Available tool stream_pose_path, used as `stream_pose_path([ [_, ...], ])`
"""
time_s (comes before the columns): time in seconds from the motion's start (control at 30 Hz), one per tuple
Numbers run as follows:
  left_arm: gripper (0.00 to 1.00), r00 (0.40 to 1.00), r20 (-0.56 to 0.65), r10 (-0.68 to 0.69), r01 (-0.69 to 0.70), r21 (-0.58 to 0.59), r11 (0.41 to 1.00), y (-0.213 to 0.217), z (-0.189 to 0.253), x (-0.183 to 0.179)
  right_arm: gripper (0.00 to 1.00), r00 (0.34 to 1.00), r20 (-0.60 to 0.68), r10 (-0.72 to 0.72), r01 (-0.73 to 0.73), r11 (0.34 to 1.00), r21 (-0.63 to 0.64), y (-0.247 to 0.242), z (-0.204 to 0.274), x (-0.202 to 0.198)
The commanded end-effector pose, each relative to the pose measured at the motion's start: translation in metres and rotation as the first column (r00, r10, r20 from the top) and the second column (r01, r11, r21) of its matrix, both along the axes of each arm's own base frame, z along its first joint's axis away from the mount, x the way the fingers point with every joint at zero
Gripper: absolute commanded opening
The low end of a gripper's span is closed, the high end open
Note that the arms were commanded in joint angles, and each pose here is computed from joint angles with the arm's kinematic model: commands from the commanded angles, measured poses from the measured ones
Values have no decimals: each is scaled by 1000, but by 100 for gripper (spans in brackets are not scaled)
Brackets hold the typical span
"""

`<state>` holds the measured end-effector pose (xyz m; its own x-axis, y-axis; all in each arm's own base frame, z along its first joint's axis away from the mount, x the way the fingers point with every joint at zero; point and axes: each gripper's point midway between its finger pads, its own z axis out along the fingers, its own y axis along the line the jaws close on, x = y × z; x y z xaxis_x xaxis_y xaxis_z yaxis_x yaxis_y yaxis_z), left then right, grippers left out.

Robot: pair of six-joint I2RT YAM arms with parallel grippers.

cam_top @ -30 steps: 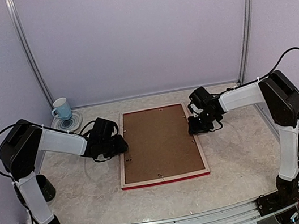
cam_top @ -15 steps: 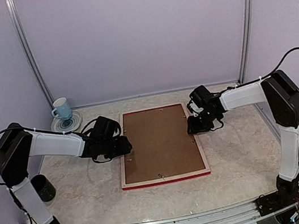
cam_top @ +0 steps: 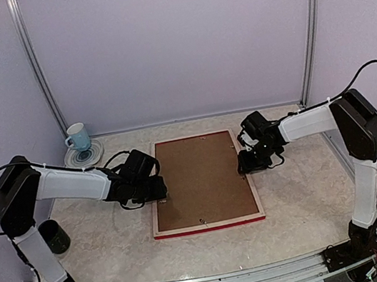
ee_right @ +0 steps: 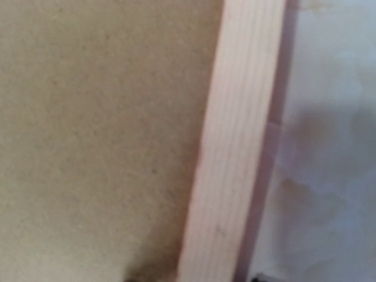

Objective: Put the photo into the frame
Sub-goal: Adjust the photo frame at the center of the board, then press the fastener onto the backboard.

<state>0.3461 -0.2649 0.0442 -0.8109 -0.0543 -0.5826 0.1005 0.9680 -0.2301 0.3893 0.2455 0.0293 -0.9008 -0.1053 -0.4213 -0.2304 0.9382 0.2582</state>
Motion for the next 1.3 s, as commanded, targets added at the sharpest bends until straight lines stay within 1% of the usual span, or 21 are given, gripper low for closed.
stream_pose_path([
  [0.0,55,997,-60,38,-31,116,993,25,-8,-20,45,999,35,0,-1,1000,16,-1,14,0],
  [0.13,56,997,-54,50,-42,142,989,32,-6,-23,46,999,40,-1,0,1000,17,-1,16,0],
  [0.4,56,996,-89,14,-3,120,993,21,-18,-27,46,999,35,-1,0,1000,16,-1,13,0],
  [0.7,56,995,-97,-5,16,114,993,17,-18,-29,51,1000,27,-7,7,1000,12,-1,10,0],
  [0.9,56,993,-116,-21,35,119,992,17,-21,-34,50,1000,25,-7,7,1000,29,1,11,0],
  [0.93,56,992,-120,-24,38,122,992,17,-22,-35,49,1000,26,-8,7,1000,30,1,11,0],
  [1.07,56,991,-132,-34,51,129,990,18,-23,-38,39,999,28,-17,16,999,32,1,12,1],
  [1.27,56,989,-138,-44,62,128,990,18,-22,-40,20,1000,23,-20,19,999,41,2,9,0],
])
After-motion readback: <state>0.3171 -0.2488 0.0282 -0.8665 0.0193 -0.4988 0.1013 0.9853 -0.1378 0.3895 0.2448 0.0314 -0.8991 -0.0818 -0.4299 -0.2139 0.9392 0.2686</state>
